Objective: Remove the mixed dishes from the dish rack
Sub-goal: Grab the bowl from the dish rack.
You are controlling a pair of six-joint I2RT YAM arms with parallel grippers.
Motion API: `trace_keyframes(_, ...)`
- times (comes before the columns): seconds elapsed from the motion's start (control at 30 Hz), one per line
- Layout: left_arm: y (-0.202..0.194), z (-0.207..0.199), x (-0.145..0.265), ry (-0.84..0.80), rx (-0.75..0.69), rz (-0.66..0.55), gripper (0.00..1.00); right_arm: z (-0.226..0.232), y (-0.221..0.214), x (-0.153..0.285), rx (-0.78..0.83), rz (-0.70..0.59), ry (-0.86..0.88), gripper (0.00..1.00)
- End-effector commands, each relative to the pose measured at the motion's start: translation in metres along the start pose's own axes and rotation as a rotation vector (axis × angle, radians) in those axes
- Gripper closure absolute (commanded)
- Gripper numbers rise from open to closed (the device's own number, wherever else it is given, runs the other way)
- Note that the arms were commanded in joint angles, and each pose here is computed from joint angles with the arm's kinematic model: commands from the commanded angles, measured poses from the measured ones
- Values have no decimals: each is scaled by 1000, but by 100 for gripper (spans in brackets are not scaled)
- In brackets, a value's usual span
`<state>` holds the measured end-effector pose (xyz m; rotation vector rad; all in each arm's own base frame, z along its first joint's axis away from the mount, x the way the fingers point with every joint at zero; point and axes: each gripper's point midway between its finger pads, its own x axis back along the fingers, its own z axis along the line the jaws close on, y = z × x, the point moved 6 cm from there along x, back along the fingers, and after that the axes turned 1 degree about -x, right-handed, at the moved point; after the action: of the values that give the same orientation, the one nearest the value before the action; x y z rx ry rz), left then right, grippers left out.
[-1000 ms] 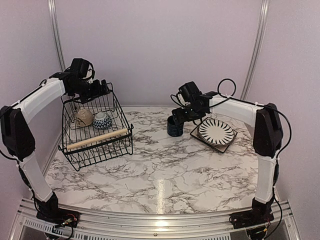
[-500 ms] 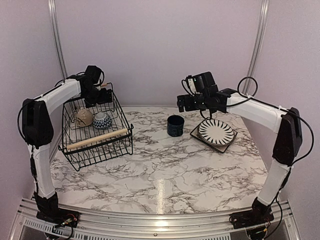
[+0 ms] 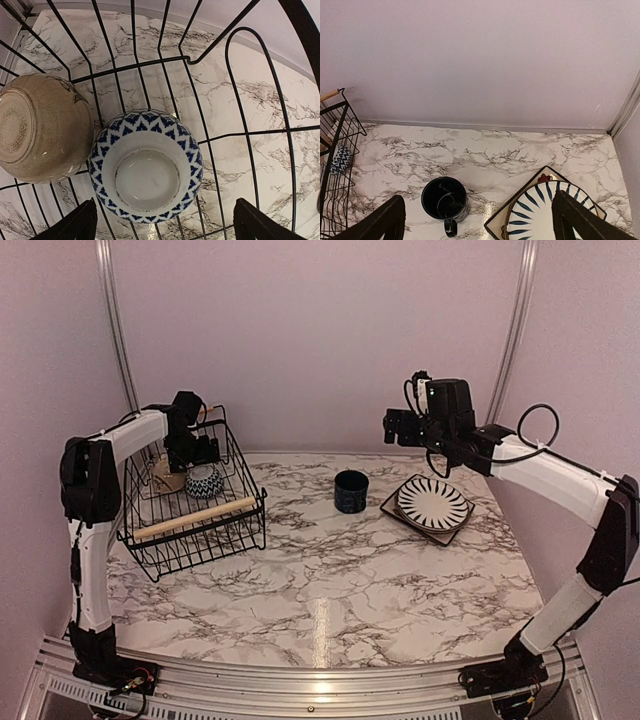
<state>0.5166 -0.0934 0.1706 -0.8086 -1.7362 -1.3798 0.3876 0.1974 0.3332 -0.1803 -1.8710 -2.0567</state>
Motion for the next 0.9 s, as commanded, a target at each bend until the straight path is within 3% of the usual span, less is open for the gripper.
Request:
trace_keyframes(0.0,2,6,-18,-16,37,43,4,-13,-3,-11,-47,75,-27,2)
trace_keyframes(0.47,1,11,-35,46,16,50,28,-26,-3,-9,-15,61,-111,1)
trace_keyframes(0.63,-2,16,-34,99,-13,45,32,-22,-6,-13,0,78,-84,2)
trace_keyframes(0.73,-3,17,-34,107,-18,52,33,-20,-8,-16,-2,92,-74,2)
trace_keyframes(0.87,-5,13,-35,91,-24,60,24,-19,-9,-18,-8,99,-71,2)
